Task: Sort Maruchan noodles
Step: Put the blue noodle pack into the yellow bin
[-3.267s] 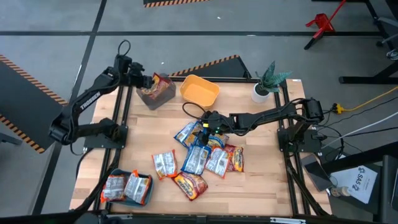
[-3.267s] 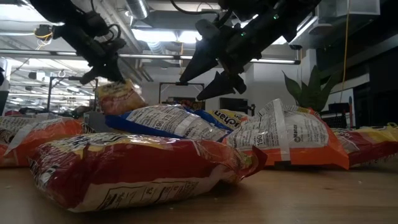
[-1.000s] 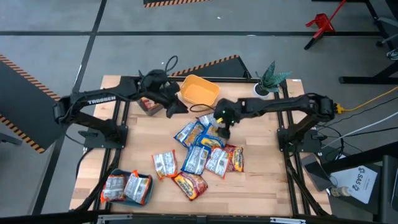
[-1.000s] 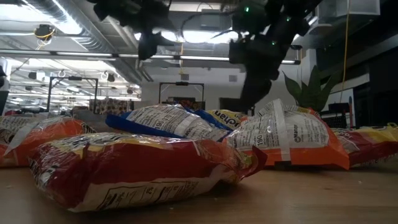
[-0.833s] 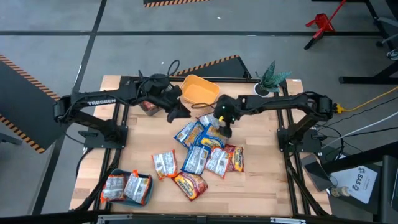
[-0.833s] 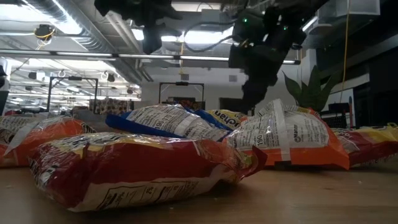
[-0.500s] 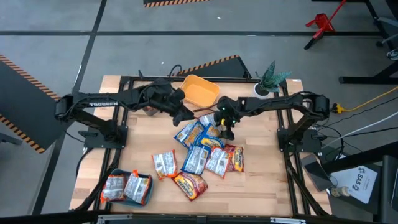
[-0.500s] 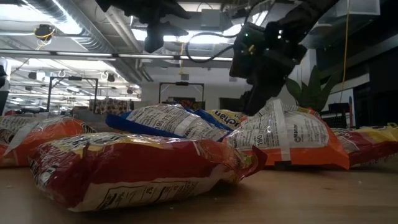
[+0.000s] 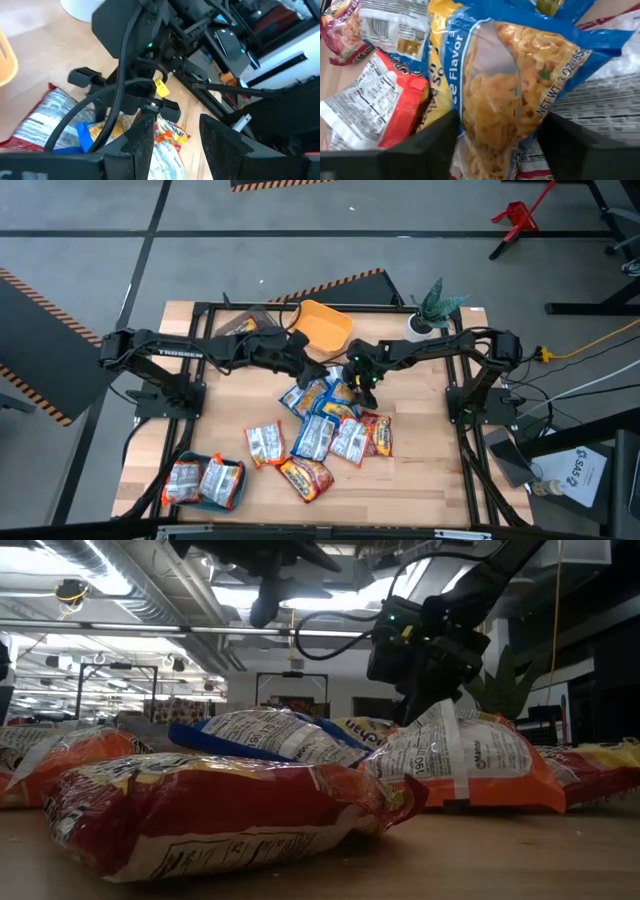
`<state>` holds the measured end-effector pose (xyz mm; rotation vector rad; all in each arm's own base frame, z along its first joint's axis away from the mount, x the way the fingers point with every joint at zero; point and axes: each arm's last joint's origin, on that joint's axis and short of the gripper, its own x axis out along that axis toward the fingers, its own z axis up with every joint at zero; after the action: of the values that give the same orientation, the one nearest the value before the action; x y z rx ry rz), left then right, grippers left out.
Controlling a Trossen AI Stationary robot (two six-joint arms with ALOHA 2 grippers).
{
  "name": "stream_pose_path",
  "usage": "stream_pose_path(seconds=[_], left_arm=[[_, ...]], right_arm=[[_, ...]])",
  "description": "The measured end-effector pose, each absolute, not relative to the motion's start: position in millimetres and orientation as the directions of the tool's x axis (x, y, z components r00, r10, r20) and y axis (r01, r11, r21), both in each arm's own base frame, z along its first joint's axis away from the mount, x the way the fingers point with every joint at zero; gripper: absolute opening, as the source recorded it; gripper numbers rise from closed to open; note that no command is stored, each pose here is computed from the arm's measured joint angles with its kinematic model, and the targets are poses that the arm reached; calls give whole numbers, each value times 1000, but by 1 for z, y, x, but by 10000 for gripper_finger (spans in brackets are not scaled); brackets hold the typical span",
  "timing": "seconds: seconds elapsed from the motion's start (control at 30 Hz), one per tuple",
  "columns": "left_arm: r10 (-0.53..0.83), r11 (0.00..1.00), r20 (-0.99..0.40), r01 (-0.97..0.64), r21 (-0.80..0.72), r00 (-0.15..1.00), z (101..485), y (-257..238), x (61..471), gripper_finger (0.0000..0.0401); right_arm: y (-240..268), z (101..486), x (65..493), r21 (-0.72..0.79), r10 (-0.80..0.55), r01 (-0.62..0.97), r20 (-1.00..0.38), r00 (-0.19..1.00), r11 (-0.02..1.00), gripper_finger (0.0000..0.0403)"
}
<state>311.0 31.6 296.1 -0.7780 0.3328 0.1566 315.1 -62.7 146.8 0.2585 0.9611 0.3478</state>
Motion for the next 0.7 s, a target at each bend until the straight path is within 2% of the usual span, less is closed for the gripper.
stream_pose_path(seconds=[0.23, 0.27, 0.47, 0.6, 0.7], left_arm=[[21, 700, -332, -251, -669, 943, 302, 36, 306, 151], [21, 700, -320, -242, -672, 947, 304, 37, 306, 151], [43, 696, -293, -239, -677, 955, 312, 44, 299, 151], [60, 694, -271, -235, -680, 961, 319, 51, 292, 151], [74, 701, -262, -237, -673, 962, 323, 55, 287, 151]], right_arm=[[-63, 148, 316, 374, 405, -171, -749, 524, 912, 36], [-63, 149, 317, 373, 404, -171, -748, 526, 912, 21], [-66, 166, 327, 365, 376, -140, -728, 573, 921, 25], [-75, 188, 331, 319, 302, -93, -710, 636, 943, 7], [-88, 207, 330, 312, 237, -16, -686, 688, 950, 12]])
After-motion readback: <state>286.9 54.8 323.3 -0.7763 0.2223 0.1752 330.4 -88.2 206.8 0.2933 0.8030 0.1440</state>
